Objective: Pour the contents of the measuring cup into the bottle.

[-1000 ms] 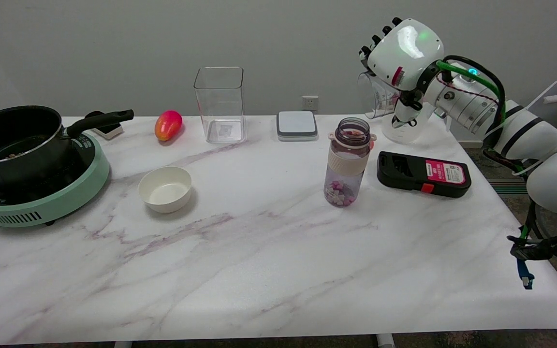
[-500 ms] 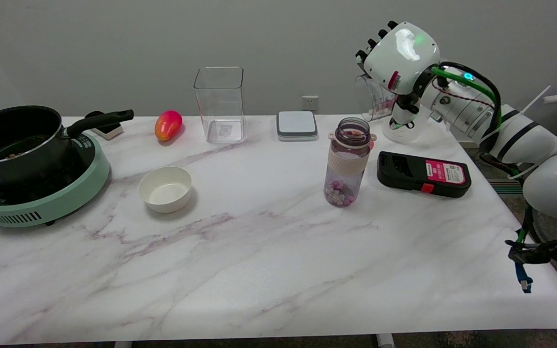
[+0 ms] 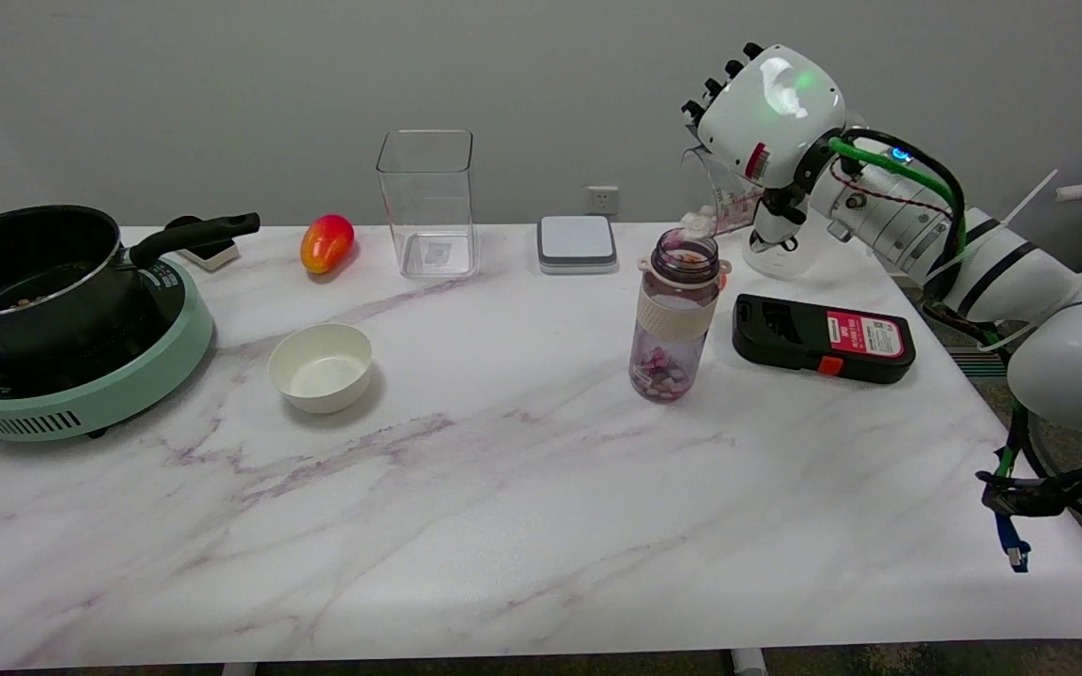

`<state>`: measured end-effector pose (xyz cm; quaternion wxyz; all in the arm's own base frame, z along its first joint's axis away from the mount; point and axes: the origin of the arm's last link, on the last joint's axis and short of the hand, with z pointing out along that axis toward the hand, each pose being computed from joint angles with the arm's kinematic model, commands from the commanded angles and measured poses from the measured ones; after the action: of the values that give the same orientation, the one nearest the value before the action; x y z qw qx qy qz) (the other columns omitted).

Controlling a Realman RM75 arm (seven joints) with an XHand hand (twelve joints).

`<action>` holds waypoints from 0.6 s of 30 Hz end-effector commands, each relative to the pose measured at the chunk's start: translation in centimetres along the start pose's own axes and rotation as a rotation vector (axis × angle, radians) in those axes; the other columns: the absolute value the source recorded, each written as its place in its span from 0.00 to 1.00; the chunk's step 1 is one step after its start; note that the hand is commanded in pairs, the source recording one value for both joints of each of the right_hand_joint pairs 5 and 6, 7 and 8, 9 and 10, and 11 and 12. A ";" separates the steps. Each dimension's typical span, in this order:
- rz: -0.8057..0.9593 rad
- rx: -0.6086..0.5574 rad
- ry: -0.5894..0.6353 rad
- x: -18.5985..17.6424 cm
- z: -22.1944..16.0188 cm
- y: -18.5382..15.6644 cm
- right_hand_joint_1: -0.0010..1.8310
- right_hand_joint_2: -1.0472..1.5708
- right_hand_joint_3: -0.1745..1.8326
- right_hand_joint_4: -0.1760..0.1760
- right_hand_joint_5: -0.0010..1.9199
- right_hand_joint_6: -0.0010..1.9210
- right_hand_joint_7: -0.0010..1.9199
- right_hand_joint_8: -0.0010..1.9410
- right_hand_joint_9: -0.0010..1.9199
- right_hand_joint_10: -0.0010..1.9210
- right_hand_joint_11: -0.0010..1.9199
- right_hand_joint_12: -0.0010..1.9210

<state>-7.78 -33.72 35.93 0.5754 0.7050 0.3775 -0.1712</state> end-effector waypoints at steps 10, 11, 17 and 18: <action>-0.018 0.000 0.013 0.1 -0.2 0.0 0.79 0.87 0.26 0.50 1.00 1.00 0.95 0.94 0.82 0.82 0.70 0.70; -0.018 -0.003 0.014 0.1 -0.2 0.0 0.79 0.87 0.25 0.50 1.00 1.00 0.95 0.94 0.82 0.82 0.70 0.70; -0.021 -0.005 0.014 0.1 -0.2 0.2 0.79 0.87 0.26 0.50 1.00 1.00 0.95 0.94 0.82 0.82 0.70 0.70; -0.022 -0.005 0.014 0.1 -0.2 0.2 0.79 0.87 0.26 0.50 1.00 1.00 0.95 0.94 0.82 0.82 0.70 0.70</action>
<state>-7.79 -33.57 35.86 0.5714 0.7035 0.3858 -0.1724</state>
